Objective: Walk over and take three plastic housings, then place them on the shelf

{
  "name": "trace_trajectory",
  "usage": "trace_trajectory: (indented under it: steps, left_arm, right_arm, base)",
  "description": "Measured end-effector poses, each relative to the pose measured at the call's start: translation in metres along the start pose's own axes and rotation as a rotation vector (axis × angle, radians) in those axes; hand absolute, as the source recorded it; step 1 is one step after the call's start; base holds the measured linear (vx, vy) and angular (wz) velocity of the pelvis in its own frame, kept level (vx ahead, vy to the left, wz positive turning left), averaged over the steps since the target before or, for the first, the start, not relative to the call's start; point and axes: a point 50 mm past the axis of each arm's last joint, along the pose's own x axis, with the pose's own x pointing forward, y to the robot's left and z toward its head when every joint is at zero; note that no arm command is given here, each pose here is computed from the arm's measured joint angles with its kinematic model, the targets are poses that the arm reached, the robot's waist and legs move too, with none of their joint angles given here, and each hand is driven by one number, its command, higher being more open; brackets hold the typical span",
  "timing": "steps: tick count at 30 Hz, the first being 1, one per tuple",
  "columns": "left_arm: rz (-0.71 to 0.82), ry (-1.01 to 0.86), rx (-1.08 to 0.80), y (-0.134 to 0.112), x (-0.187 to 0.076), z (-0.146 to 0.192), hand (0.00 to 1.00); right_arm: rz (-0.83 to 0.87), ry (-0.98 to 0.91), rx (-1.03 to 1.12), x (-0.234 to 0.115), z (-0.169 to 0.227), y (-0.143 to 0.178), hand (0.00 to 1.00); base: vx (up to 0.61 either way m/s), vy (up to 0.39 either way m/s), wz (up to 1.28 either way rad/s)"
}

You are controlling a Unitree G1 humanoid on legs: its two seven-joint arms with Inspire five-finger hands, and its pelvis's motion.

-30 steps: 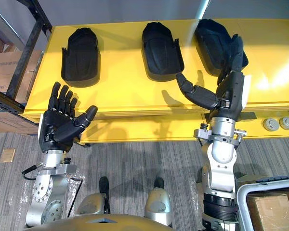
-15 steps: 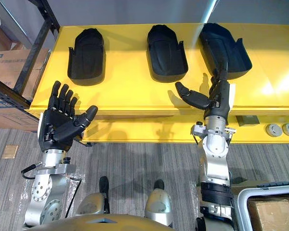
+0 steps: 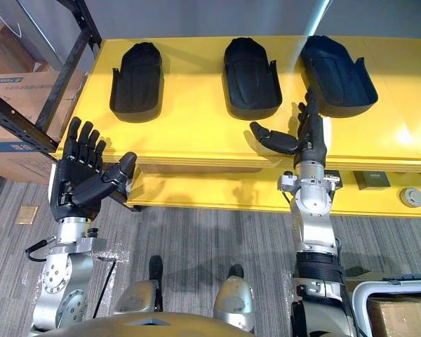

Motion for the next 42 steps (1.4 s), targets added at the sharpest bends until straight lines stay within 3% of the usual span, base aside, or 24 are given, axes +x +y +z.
trace_trajectory:
  steps: [18,42]
  left_arm:
    - [0.006,-0.004,0.003,0.002,0.000,0.001,1.00]
    - [0.005,-0.009,0.003,0.002,0.001,0.001,1.00]
  right_arm:
    - [0.103,0.006,-0.025,0.020,0.005,0.008,1.00]
    - [0.082,-0.021,-0.022,0.032,0.015,0.011,1.00]
  base:
    - [-0.03,-0.004,0.03]
    - [0.00,0.000,0.00]
